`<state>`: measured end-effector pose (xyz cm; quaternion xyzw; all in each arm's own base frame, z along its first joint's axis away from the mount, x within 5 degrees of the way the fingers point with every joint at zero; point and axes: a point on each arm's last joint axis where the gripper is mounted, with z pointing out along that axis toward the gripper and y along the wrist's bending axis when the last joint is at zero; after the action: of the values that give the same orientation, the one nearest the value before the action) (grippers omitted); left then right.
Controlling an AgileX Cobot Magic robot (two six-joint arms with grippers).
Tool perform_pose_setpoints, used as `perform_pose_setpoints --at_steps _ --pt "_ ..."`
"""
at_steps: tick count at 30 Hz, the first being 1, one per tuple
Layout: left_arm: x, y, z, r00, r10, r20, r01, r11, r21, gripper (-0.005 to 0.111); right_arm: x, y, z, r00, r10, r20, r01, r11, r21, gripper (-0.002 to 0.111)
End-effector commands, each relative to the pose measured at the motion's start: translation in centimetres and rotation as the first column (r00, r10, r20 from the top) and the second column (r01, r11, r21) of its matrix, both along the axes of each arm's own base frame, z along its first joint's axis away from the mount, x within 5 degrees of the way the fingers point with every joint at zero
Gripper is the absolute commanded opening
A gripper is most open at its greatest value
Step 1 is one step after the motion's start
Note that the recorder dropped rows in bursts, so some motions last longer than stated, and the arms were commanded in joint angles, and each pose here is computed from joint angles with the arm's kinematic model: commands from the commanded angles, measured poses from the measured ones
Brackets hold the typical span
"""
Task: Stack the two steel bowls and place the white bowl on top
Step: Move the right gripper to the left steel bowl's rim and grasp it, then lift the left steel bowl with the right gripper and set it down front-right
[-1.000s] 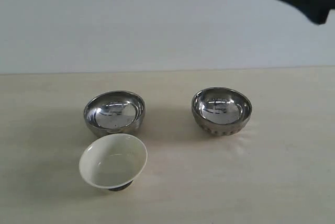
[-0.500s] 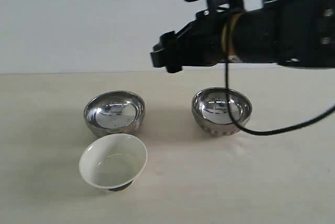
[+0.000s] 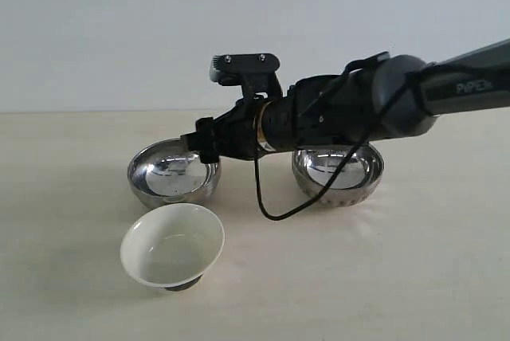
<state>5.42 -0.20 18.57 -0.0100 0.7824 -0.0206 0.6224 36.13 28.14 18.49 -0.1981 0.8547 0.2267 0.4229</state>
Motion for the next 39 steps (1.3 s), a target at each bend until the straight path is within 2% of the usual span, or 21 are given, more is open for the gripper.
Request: perform_pose_setpoints --at_steps 1,15,25,28,30,34,35,39 --pt "0.0 0.0 0.0 1.000 -0.003 0.007 0.003 1.000 -0.005 0.004 0.9 1.1 -1.5 1.000 0.008 -0.023 -0.008 1.000 0.026 0.067" --pt "0.0 0.0 0.0 1.000 -0.003 0.007 0.003 1.000 -0.005 0.004 2.1 2.0 -6.3 0.993 -0.021 -0.116 0.024 1.000 0.018 0.067" --pt "0.0 0.0 0.0 1.000 -0.003 0.007 0.003 1.000 -0.005 0.004 2.0 2.1 -6.8 0.988 -0.037 -0.150 0.044 0.998 0.042 0.065" --pt "0.0 0.0 0.0 1.000 -0.003 0.007 0.003 1.000 -0.005 0.004 2.0 2.1 -6.8 0.987 -0.042 -0.155 0.050 0.998 0.047 0.052" --pt "0.0 0.0 0.0 1.000 -0.003 0.007 0.003 1.000 -0.005 0.004 2.0 2.1 -6.8 0.986 -0.045 -0.159 0.054 0.997 0.051 0.039" --pt "0.0 0.0 0.0 1.000 -0.003 0.007 0.003 1.000 -0.005 0.004 2.0 2.0 -6.8 0.986 -0.047 -0.159 0.055 0.997 0.049 0.005" --pt "0.0 0.0 0.0 1.000 -0.003 0.007 0.003 1.000 -0.005 0.004 2.1 2.0 -6.7 0.986 -0.050 -0.157 0.058 0.997 0.050 0.000" --pt "0.0 0.0 0.0 1.000 -0.003 0.007 0.003 1.000 -0.005 0.004 2.4 2.0 -6.3 0.987 -0.059 -0.148 0.068 0.996 0.057 0.000"
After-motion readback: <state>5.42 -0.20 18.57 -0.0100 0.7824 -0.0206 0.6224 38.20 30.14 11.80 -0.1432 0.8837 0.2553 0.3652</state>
